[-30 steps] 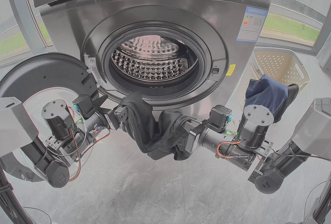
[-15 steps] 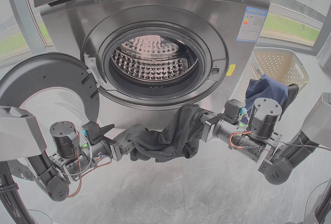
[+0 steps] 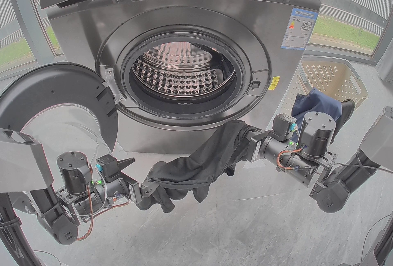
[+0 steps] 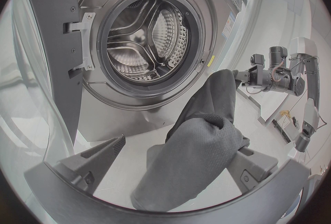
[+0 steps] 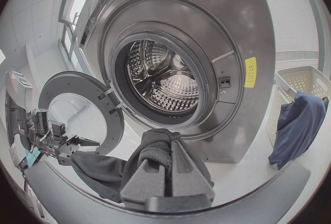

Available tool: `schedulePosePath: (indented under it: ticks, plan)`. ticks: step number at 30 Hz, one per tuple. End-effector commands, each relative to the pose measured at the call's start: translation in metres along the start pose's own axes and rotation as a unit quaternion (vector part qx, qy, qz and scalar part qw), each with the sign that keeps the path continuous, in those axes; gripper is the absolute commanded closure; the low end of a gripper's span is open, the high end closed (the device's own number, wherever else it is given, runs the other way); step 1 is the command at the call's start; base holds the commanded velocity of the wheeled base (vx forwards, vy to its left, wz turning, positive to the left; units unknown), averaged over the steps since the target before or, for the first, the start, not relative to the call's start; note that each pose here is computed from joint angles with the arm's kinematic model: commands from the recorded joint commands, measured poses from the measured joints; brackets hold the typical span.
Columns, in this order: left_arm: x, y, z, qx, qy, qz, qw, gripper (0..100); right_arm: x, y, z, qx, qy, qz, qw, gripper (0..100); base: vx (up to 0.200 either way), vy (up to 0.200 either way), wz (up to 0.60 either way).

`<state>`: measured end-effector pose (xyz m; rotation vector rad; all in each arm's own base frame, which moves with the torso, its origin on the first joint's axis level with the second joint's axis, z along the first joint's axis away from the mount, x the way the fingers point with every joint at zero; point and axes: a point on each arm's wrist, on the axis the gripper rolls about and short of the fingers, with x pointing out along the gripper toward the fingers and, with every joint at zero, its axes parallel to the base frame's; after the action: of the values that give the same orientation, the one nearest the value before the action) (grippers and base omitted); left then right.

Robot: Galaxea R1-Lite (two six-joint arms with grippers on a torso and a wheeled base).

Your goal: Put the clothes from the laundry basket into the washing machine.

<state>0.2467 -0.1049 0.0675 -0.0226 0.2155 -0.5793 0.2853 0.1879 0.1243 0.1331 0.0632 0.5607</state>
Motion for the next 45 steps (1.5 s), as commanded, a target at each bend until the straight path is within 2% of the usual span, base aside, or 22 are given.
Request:
schedulePosePath:
  ticks: [1, 4, 7, 12, 15, 17, 19, 22, 25, 33, 45]
  plan:
    - [-0.003, 0.000, -0.001, 0.004, 0.004, 0.000, 1.0000, 0, 0.002, -0.006, 0.004, 0.000, -0.008, -0.020, 0.9998, 100, 0.000, 0.000, 0.00]
    - [-0.008, -0.005, -0.010, 0.009, 0.026, -0.009, 0.9996, 0, 0.003, -0.022, 0.003, 0.003, -0.006, -0.047, 0.9989, 100, 0.000, 0.000, 0.00]
    - [-0.012, -0.009, -0.016, 0.022, 0.042, -0.018, 0.9987, 0, 0.003, -0.027, 0.005, 0.008, -0.009, -0.055, 0.9984, 100, 0.000, 0.000, 0.00]
    - [-0.018, -0.012, -0.021, 0.021, 0.060, -0.039, 0.9972, 0, 0.002, -0.033, 0.008, 0.008, -0.014, -0.064, 0.9978, 100, 0.000, 0.000, 0.00]
    - [-0.018, -0.013, -0.021, 0.022, 0.059, -0.043, 0.9971, 0, -0.001, -0.025, 0.004, 0.007, -0.007, -0.053, 0.9986, 100, 0.000, 0.000, 0.00]
    - [-0.016, -0.012, -0.020, 0.023, 0.056, -0.043, 0.9973, 0, -0.002, -0.015, 0.001, 0.006, 0.000, -0.038, 0.9993, 100, 0.000, 0.000, 0.00]
    - [-0.015, -0.012, -0.017, 0.025, 0.048, -0.043, 0.9976, 0, -0.004, 0.004, 0.002, 0.006, 0.001, -0.011, 0.9999, 100, 0.000, 0.000, 0.00]
    - [-0.012, -0.014, -0.012, 0.029, 0.033, -0.046, 0.9980, 0, -0.004, 0.019, 0.003, 0.005, -0.002, 0.014, 0.9999, 100, 0.000, 0.000, 0.00]
    - [-0.008, -0.020, -0.003, 0.035, 0.010, -0.057, 0.9977, 0, -0.006, 0.037, 0.003, 0.005, -0.004, 0.042, 0.9991, 100, 0.000, 0.000, 0.00]
    - [0.014, -0.042, 0.009, 0.048, -0.026, -0.096, 0.9939, 0, 0.000, 0.048, 0.013, 0.008, -0.030, 0.060, 0.9977, 100, 0.000, 0.000, 0.00]
    - [0.041, -0.041, 0.015, 0.050, -0.053, -0.092, 0.9931, 0, 0.000, 0.066, 0.016, 0.010, -0.037, 0.088, 0.9954, 100, 0.000, 0.000, 0.00]
